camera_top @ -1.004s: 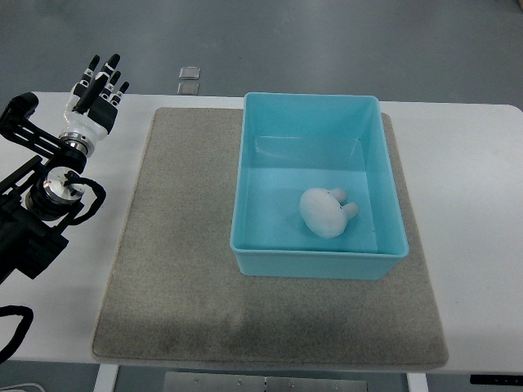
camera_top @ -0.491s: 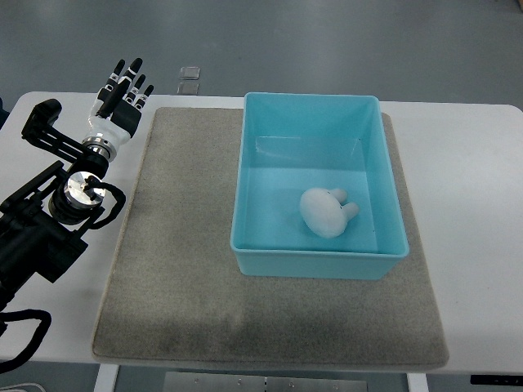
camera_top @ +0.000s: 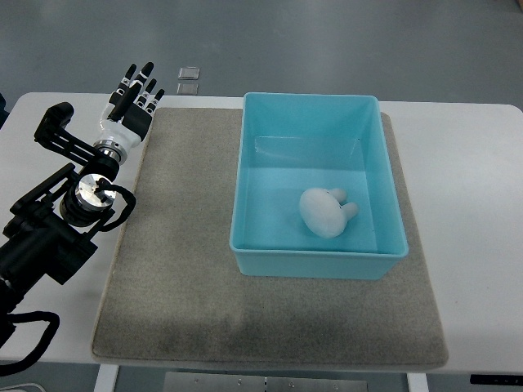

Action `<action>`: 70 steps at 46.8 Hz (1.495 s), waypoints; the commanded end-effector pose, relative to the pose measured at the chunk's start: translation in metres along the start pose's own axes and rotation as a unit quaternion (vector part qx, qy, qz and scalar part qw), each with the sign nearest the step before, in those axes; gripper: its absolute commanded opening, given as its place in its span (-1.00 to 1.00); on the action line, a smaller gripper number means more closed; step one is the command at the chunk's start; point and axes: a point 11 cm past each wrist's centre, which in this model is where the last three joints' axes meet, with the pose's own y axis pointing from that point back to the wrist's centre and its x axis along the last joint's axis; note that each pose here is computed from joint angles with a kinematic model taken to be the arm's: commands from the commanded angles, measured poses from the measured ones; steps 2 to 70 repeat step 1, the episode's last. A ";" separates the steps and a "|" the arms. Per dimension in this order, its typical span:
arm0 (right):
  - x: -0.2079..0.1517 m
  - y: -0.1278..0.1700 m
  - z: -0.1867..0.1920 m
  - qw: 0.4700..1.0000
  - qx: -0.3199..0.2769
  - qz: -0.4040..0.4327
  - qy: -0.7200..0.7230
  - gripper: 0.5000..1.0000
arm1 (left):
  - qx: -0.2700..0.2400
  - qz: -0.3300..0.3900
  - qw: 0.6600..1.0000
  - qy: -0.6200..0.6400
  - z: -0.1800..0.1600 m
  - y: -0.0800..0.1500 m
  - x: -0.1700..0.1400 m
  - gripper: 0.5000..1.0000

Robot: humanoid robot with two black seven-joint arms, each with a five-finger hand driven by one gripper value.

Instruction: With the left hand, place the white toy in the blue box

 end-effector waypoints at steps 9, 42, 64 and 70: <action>0.001 0.000 0.001 1.000 0.000 0.003 0.002 0.74 | 0.000 0.001 1.000 0.000 0.000 0.000 0.001 0.99; 0.001 0.000 0.001 1.000 0.000 0.003 0.002 0.74 | 0.000 0.001 1.000 0.000 0.000 0.000 0.001 0.99; 0.001 0.000 0.001 1.000 0.000 0.003 0.002 0.74 | 0.000 0.001 1.000 0.000 0.000 0.000 0.001 0.99; 0.001 0.000 0.001 1.000 0.000 0.003 0.002 0.74 | 0.000 0.001 1.000 0.000 0.000 0.000 0.001 0.99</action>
